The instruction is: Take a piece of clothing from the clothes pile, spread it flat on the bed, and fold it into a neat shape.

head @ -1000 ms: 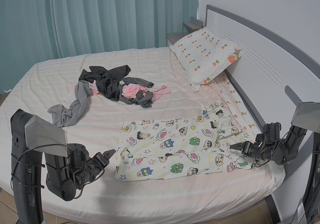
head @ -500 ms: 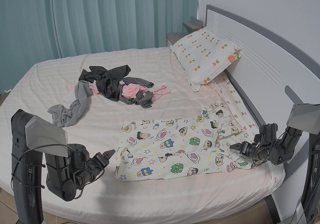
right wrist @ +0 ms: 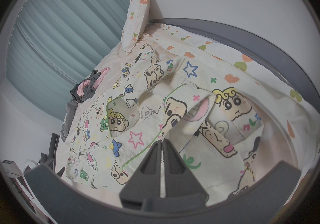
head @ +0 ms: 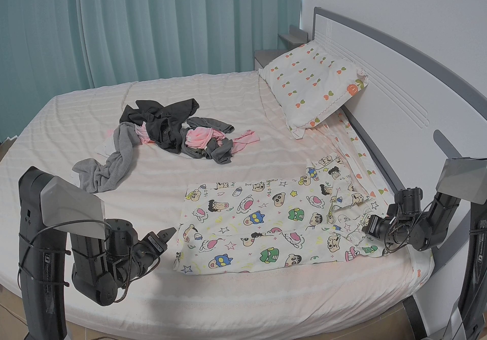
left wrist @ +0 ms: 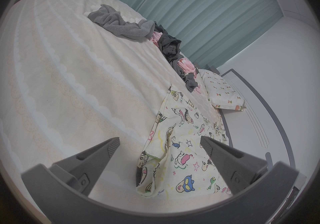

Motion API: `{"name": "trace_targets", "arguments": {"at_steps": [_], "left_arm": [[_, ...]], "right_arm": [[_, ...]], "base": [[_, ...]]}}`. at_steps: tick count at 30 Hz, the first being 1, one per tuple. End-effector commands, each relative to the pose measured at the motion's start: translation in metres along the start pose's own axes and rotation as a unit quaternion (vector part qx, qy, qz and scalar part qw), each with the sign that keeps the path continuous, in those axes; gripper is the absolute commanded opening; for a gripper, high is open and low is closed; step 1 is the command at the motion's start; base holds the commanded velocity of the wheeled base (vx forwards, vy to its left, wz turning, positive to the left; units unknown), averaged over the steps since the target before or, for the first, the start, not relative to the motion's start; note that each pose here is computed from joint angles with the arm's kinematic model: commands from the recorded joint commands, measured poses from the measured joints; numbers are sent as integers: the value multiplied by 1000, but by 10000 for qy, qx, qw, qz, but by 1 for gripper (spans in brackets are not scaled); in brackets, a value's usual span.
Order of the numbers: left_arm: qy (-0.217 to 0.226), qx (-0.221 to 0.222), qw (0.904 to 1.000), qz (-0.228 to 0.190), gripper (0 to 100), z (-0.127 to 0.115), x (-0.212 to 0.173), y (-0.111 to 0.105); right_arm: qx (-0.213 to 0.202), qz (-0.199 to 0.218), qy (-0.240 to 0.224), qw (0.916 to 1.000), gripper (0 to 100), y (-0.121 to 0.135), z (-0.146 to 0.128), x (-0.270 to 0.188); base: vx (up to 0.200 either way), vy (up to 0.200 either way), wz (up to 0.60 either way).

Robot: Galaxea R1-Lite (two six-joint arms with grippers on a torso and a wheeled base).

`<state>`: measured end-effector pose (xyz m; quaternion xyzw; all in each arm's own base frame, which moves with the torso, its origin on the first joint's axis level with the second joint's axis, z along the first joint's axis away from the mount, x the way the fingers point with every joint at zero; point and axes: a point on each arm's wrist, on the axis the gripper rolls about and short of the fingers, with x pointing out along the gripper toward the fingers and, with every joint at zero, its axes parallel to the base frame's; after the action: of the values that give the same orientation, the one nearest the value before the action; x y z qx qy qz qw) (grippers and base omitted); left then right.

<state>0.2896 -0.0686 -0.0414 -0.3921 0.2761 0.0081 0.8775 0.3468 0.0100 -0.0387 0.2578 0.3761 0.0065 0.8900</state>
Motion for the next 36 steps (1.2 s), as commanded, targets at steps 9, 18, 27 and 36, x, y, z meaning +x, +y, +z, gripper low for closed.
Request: {"name": "trace_targets", "arguments": {"at_steps": [9, 18, 27, 36], "left_arm": [[-76, -5, 10000, -53, 100, 1, 1, -1], [-71, -2, 10000, -57, 100, 1, 1, -1], [-71, -5, 10000, -47, 100, 1, 0, -1], [-77, -5, 10000, -42, 100, 1, 0, -1]], "right_arm": [[-60, 172, -272, 9995, 0, 26, 7, -38], [-201, 59, -477, 9986, 0, 41, 4, -56], [-272, 38, -571, 9980, 0, 55, 13, -74], [-422, 68, -493, 9979, 0, 75, 13, -93]], "base": [[0, 0, 0], [0, 0, 0], [0, 0, 0], [0, 0, 0]]}}
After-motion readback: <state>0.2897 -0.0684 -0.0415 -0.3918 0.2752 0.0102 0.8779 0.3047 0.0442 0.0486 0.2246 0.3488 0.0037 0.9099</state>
